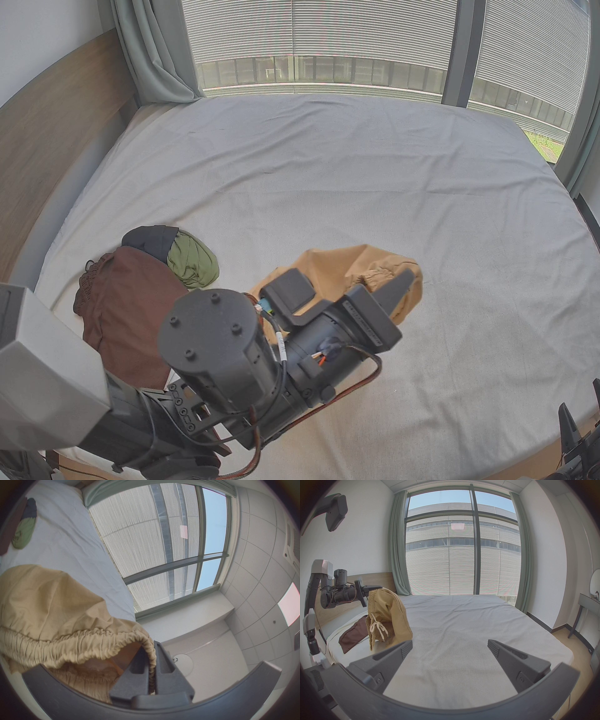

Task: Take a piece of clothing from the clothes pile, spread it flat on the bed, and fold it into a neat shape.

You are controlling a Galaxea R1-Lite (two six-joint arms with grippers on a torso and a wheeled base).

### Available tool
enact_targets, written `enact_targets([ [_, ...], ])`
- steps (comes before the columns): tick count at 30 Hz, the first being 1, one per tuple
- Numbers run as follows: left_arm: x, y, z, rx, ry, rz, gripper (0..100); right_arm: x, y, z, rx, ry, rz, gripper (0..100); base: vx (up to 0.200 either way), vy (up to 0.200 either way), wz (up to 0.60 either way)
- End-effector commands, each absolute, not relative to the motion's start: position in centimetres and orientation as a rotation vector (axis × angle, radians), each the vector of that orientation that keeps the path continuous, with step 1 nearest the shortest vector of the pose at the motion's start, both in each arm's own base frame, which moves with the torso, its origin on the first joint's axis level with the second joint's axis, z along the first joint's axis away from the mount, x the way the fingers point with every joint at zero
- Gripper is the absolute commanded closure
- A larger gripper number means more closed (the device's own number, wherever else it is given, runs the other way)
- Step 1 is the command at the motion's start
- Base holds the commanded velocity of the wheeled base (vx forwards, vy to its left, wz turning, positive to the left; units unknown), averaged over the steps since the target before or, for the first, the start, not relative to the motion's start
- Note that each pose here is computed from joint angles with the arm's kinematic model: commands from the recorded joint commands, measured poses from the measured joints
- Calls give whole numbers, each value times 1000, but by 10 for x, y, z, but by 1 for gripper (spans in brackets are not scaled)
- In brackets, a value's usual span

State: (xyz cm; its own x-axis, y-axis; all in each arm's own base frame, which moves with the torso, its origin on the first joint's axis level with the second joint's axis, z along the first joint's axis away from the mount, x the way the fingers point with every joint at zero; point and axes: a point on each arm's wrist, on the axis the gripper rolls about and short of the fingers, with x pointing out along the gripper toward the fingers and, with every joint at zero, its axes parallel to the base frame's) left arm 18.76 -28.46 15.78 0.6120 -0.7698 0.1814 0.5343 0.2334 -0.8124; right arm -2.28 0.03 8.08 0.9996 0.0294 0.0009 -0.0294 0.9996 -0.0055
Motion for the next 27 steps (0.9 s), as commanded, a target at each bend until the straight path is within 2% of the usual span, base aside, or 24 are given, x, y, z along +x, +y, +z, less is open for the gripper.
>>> enact_targets([
  [1,177,-298,165,-1013,297,-992,100,-23,0,76,-5,-2,29,0,0,0,0],
  [9,170,-309,204,-1072,232,-1121,100,-23,0,76,-6,-3,31,0,0,0,0],
  [11,164,-310,226,-1092,224,-1148,100,-23,0,76,-6,-2,31,0,0,0,0],
  [19,148,-298,283,-1239,151,-1236,100,-23,0,76,-6,-3,31,0,0,0,0],
  [25,154,-287,283,-1281,165,-1202,100,-23,0,75,-5,0,29,0,0,0,0],
  [27,167,-277,265,-1246,194,-1126,100,-23,0,76,-5,-3,31,0,0,0,0],
])
